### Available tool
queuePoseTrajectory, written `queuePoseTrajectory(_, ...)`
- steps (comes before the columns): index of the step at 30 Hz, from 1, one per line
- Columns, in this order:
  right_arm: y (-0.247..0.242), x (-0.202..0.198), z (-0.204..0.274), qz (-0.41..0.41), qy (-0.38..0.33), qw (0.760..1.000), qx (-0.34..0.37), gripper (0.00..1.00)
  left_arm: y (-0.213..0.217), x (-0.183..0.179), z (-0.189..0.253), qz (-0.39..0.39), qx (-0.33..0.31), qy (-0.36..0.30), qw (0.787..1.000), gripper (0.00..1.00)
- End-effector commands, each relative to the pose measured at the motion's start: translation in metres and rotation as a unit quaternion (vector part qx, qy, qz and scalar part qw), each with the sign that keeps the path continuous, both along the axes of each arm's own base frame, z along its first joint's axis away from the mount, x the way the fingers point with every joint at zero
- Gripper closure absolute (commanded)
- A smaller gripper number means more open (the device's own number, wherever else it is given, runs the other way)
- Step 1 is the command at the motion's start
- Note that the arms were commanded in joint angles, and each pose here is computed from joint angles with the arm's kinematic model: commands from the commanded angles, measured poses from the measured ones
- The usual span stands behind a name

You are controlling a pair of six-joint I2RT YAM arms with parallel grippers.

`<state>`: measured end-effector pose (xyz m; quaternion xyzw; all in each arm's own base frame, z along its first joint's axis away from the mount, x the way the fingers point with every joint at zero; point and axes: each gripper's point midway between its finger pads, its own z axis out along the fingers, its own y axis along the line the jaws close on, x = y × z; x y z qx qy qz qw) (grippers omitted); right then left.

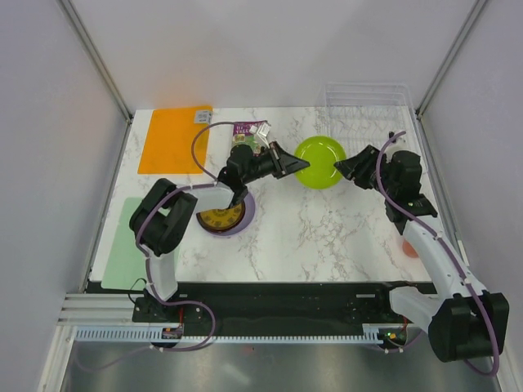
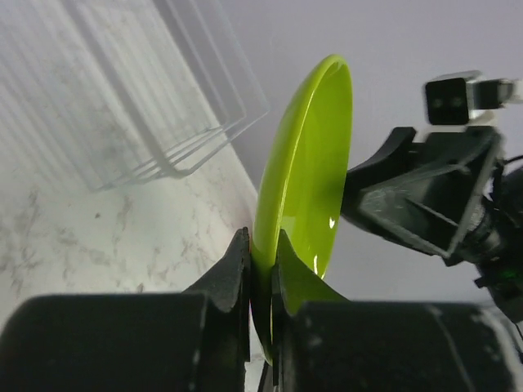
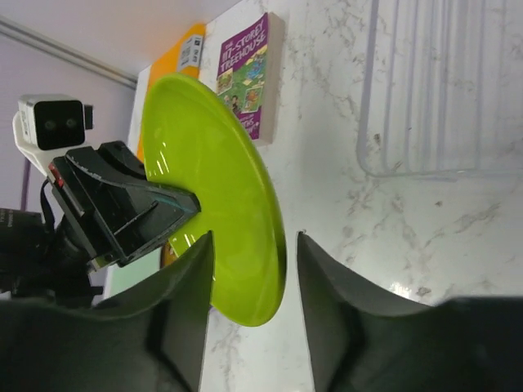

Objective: Unload the plates from the dish rack

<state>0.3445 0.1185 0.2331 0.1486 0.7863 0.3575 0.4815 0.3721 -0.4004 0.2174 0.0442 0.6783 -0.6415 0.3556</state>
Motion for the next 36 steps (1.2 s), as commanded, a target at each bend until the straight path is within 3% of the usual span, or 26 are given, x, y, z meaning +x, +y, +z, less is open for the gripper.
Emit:
queuePoseTrajectory(1,-0.016,0.001,0.044,-0.034,-0.053,0.997,-0.041,0.4,0.029,-0.002,-0.006,0.068,0.065,-0.006,0.996,0.98)
queuePoseTrajectory(6,-0.043,-0.004,0.051,-0.088,-0.056,0.99,-0.099,0.32,0.083,-0.007,-0.029,0.169,0.191,0.006,0.967,0.98)
queuePoseTrajectory(10,-0.045,-0.007,0.047,-0.092,-0.054,0.989,-0.103,0.31,0.139,-0.024,-0.019,0.248,0.228,0.01,0.941,0.98)
queuePoseTrajectory(16,-0.043,-0.003,0.031,-0.086,-0.035,0.99,-0.106,0.31,0.219,-0.054,-0.066,0.361,0.304,0.085,0.878,0.98)
queuePoseTrajectory(27,-0.028,0.003,0.006,-0.053,-0.01,0.995,-0.082,0.31,0.287,-0.092,-0.115,0.465,0.281,0.169,0.822,0.98)
queuePoseTrajectory(33,-0.022,0.006,-0.003,-0.039,-0.001,0.997,-0.073,0.31,0.305,-0.094,-0.119,0.493,0.282,0.178,0.804,0.98)
queuePoseTrajectory(36,-0.021,0.007,-0.008,-0.034,0.004,0.997,-0.072,0.31,0.307,-0.093,-0.116,0.497,0.258,0.174,0.81,0.98)
